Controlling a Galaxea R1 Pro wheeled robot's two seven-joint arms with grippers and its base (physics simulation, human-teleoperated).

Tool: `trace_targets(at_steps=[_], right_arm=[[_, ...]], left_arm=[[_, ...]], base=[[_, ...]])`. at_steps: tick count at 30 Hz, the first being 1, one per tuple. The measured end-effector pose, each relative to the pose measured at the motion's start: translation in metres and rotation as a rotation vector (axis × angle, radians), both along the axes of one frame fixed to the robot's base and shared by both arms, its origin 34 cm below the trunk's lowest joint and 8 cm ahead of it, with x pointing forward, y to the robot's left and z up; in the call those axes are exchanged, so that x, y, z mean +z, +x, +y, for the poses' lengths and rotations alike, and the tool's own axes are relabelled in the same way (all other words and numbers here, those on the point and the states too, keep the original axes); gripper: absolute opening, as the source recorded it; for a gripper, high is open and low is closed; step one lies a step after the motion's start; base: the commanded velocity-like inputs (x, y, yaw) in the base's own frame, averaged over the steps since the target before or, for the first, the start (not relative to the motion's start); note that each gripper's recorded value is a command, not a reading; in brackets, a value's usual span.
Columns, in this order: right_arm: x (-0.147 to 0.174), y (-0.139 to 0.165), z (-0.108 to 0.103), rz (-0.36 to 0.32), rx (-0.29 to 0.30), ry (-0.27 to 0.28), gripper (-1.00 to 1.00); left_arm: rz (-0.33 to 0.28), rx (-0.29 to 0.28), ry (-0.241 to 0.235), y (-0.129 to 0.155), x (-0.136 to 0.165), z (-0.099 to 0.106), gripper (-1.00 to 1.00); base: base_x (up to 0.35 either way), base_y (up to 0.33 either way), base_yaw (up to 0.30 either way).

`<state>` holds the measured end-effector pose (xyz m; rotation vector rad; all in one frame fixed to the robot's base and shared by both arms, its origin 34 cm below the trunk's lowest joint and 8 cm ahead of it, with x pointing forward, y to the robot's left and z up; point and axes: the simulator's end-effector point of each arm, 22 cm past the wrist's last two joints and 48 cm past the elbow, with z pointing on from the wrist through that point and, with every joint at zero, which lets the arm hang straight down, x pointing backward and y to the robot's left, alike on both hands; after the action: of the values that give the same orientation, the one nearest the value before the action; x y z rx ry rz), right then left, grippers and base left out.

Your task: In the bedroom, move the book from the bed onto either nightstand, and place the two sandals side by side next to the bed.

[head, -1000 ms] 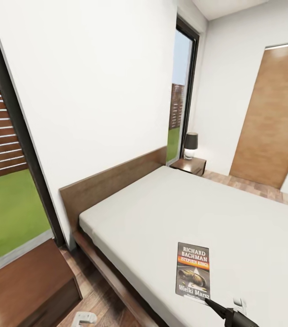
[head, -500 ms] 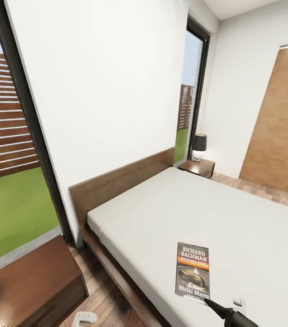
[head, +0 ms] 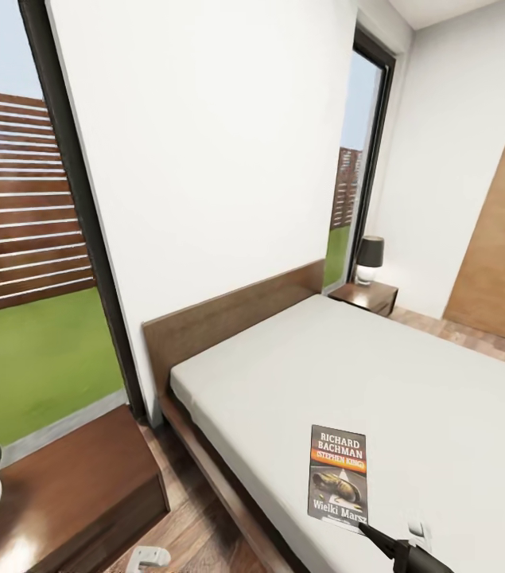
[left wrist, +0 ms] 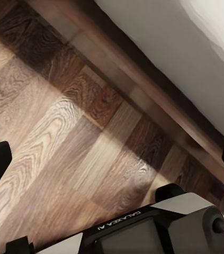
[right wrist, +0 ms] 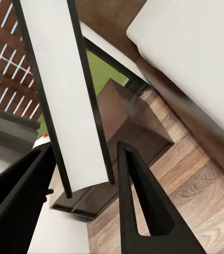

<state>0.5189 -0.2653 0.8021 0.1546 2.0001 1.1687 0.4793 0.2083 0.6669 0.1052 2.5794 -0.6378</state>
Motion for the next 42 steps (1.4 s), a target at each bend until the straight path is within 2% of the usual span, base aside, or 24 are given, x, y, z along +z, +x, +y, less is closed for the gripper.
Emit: trace_targets(at_steps=[42], right_arm=[[-0.0004,-0.0002,-0.0001,0.001,-0.001,0.0,-1.0]], left_arm=[[0.0,0.0,0.0,0.0,0.0,-0.0001,1.0]], base=[[0.0,0.0,0.164]])
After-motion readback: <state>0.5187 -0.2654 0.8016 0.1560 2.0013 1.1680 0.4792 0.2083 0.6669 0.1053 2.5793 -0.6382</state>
